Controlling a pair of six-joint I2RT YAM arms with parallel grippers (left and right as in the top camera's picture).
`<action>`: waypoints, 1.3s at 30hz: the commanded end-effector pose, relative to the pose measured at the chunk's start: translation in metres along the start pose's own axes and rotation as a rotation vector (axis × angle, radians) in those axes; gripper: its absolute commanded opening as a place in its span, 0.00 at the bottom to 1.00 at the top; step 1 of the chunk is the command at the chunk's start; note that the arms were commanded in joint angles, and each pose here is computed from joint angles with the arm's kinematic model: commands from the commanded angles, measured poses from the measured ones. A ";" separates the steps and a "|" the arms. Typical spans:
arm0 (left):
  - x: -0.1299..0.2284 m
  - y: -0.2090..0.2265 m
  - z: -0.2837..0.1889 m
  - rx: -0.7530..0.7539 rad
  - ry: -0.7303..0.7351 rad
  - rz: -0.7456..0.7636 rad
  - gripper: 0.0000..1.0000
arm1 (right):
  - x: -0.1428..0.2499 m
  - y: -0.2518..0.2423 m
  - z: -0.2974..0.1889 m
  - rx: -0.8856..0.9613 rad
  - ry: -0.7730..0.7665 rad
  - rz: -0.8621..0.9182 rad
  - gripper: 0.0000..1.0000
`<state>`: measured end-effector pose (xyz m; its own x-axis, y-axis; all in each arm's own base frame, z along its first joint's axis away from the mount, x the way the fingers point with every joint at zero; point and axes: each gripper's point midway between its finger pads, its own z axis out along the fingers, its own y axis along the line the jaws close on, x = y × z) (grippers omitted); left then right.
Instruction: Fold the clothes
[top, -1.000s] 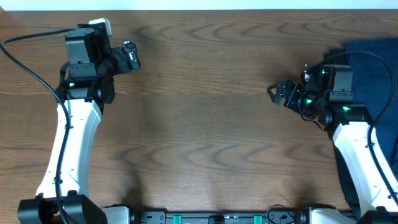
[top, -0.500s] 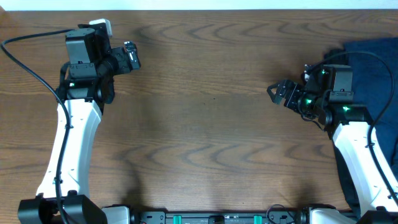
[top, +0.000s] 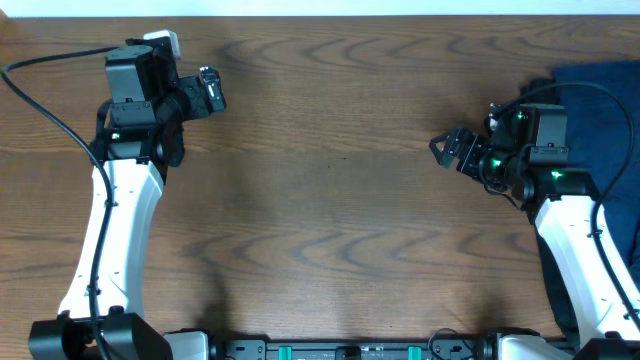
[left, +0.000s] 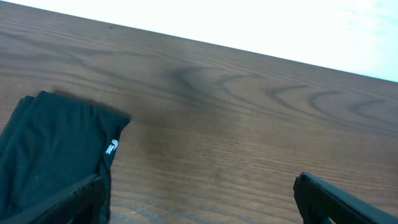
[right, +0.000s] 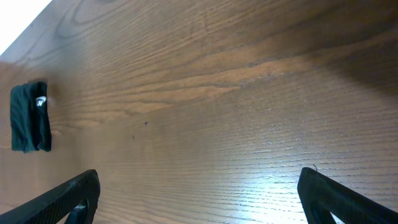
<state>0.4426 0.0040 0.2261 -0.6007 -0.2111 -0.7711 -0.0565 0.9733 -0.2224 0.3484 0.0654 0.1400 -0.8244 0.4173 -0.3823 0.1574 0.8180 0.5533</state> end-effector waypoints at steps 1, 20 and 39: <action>-0.003 0.000 -0.002 0.002 -0.009 -0.002 0.98 | -0.005 -0.002 -0.008 0.022 -0.043 -0.020 0.99; -0.003 0.000 -0.002 0.002 -0.009 -0.002 0.98 | 0.008 0.051 -0.170 -0.053 -0.881 -0.511 0.99; -0.003 0.000 -0.002 0.002 -0.009 -0.002 0.98 | 0.046 -0.013 -0.128 -0.024 -1.021 -0.531 0.99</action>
<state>0.4425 0.0040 0.2260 -0.6013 -0.2111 -0.7706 -0.0567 0.9733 -0.2224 0.2368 0.0272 0.2178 0.0353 0.1754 -0.9839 -0.1170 0.9784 0.1702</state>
